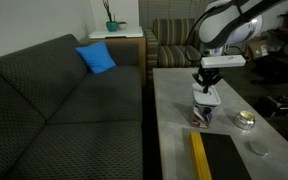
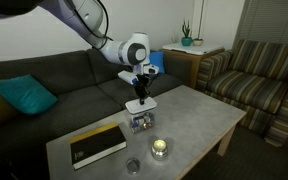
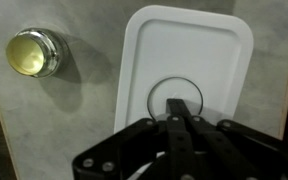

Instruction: Place the white lid on the container and push the button

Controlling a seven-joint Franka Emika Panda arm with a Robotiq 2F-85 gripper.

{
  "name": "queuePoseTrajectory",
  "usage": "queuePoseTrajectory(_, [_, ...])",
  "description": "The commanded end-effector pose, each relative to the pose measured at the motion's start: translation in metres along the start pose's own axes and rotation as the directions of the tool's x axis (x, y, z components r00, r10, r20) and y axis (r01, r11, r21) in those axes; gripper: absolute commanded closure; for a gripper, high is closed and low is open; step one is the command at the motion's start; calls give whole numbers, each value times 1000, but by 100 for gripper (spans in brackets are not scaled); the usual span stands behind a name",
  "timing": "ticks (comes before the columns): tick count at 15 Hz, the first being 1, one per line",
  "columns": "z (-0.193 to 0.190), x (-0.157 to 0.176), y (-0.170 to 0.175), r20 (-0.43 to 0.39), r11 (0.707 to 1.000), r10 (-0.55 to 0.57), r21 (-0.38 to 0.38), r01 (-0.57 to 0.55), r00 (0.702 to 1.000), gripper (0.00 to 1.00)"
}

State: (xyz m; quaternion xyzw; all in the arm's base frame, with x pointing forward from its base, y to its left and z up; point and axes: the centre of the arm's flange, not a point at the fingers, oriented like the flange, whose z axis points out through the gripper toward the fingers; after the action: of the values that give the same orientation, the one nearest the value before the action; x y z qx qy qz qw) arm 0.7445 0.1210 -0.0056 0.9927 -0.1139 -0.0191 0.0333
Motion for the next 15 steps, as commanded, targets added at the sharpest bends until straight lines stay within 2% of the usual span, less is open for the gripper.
queuePoseTrajectory(1, [-7,-8,17,32,997,-33,-63,35,999,100])
queuePoseTrajectory(8, [-33,-15,21,19,991,-132,-11,132,991,100])
queuePoseTrajectory(15, [-64,-20,21,-34,987,-163,6,163,986,100])
